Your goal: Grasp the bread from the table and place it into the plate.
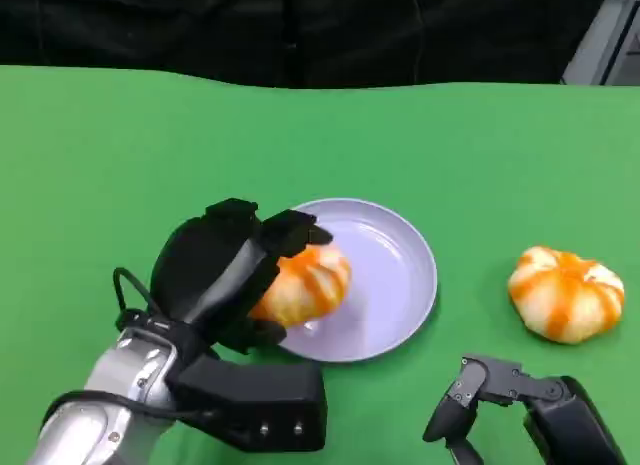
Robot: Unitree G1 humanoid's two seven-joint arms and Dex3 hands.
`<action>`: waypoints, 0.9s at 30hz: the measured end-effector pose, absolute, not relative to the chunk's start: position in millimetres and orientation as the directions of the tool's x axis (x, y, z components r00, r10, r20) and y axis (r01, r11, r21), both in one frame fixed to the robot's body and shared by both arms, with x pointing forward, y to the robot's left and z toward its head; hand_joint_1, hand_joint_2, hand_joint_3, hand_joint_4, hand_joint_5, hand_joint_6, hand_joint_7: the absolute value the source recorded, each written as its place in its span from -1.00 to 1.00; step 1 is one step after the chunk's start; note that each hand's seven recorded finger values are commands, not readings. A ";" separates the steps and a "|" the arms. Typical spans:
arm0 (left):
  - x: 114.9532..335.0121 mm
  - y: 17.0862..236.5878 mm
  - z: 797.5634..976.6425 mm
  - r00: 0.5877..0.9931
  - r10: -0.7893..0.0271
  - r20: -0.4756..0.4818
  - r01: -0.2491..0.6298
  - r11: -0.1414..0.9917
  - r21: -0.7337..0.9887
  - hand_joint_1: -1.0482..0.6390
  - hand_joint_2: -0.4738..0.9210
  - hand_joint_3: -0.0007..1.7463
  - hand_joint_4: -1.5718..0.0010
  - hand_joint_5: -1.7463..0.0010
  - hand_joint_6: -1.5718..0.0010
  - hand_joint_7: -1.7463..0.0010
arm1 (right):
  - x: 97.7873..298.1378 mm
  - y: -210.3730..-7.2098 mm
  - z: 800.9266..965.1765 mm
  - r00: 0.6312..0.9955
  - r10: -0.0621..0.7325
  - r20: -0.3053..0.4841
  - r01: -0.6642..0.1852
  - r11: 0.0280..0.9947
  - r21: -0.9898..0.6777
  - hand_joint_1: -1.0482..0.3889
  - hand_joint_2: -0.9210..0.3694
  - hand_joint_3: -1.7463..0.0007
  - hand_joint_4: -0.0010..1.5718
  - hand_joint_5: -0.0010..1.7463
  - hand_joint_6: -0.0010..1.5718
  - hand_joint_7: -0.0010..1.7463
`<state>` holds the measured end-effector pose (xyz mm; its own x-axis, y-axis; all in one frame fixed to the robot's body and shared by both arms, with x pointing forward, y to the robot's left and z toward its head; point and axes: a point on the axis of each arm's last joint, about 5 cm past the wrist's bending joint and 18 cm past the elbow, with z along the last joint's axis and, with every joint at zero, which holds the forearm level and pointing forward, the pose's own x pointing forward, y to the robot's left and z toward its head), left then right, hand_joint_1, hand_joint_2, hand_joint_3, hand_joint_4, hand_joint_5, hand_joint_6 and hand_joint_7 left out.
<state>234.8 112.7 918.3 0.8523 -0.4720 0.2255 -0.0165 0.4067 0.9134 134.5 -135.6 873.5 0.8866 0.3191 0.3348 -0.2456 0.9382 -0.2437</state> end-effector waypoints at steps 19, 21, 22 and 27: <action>210.0 138.2 924.9 0.861 -0.455 0.227 0.011 0.464 0.886 -0.26 1.00 -0.90 0.18 0.20 0.11 0.80 | 133.4 -135.7 874.4 0.886 0.319 0.336 -0.245 0.938 -0.244 0.49 0.00 -0.58 -0.01 0.82 0.05 0.40; 200.1 146.8 922.5 0.846 -0.413 0.337 -0.067 0.544 0.836 -0.22 1.00 -0.90 0.14 -0.06 -0.03 0.81 | 132.5 -136.5 874.0 0.889 0.315 0.332 -0.242 0.939 -0.243 0.50 0.00 -0.59 -0.01 0.82 0.05 0.40; 195.7 150.1 920.8 0.842 -0.392 0.372 -0.088 0.580 0.810 -0.22 1.00 -0.90 0.14 -0.12 -0.05 0.81 | 132.2 -136.7 873.8 0.890 0.314 0.331 -0.242 0.939 -0.243 0.50 0.00 -0.59 -0.01 0.82 0.05 0.40; 184.4 158.4 913.7 0.846 -0.338 0.412 -0.111 0.645 0.756 -0.14 1.00 -0.91 0.18 -0.41 -0.07 0.69 | 132.8 -136.5 874.2 0.888 0.316 0.333 -0.243 0.939 -0.244 0.49 0.00 -0.59 -0.01 0.82 0.05 0.41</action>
<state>184.4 158.4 913.7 0.8460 -0.3379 0.4124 -0.1110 0.6450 0.7561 132.8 -136.5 874.2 0.8883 0.3165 0.3328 -0.2430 0.9388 -0.2442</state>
